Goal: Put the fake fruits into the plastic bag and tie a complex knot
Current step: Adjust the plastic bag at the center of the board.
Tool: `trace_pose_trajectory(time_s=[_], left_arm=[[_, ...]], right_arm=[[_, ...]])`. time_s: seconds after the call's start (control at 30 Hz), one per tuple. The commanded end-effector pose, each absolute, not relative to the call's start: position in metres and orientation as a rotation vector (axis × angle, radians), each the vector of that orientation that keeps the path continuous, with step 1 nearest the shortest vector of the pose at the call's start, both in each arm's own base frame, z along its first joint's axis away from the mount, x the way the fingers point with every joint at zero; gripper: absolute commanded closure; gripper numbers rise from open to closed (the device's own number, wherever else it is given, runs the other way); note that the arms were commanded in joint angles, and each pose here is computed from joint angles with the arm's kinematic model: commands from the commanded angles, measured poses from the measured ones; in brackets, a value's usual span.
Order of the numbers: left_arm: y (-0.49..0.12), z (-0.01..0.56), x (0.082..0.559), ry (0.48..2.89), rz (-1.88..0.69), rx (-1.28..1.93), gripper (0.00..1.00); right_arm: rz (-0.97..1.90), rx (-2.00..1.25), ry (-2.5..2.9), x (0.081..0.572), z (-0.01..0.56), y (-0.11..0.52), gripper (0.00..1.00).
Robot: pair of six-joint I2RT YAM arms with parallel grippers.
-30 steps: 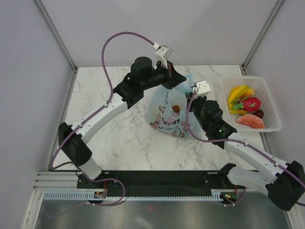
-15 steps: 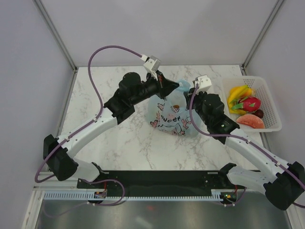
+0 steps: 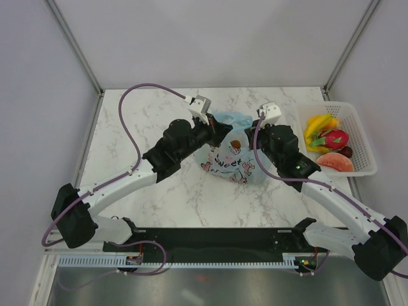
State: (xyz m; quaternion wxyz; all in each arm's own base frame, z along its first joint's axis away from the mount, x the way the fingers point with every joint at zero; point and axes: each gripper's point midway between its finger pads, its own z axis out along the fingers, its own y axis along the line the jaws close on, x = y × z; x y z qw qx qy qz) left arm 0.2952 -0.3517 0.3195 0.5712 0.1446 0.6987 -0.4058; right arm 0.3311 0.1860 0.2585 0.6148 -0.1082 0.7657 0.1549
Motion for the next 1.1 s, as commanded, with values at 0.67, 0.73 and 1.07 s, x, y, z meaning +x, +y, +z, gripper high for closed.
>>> trace_pose_trajectory(time_s=[0.67, 0.73, 1.07], left_arm=[[-0.368, 0.243, 0.352, 1.862, -1.001, 0.205, 0.98], [-0.368, 0.238, 0.353, 1.871, -0.994, 0.195, 0.98], [-0.367, 0.219, 0.384, 1.9, -0.953, 0.09, 0.98]], right_arm=[[0.267, -0.226, 1.645, 0.338, 0.311, 0.168, 1.0], [0.244, -0.246, 1.64, 0.337, 0.315, 0.174, 1.0], [0.095, -0.412, 1.632, 0.335, 0.317, 0.194, 1.0]])
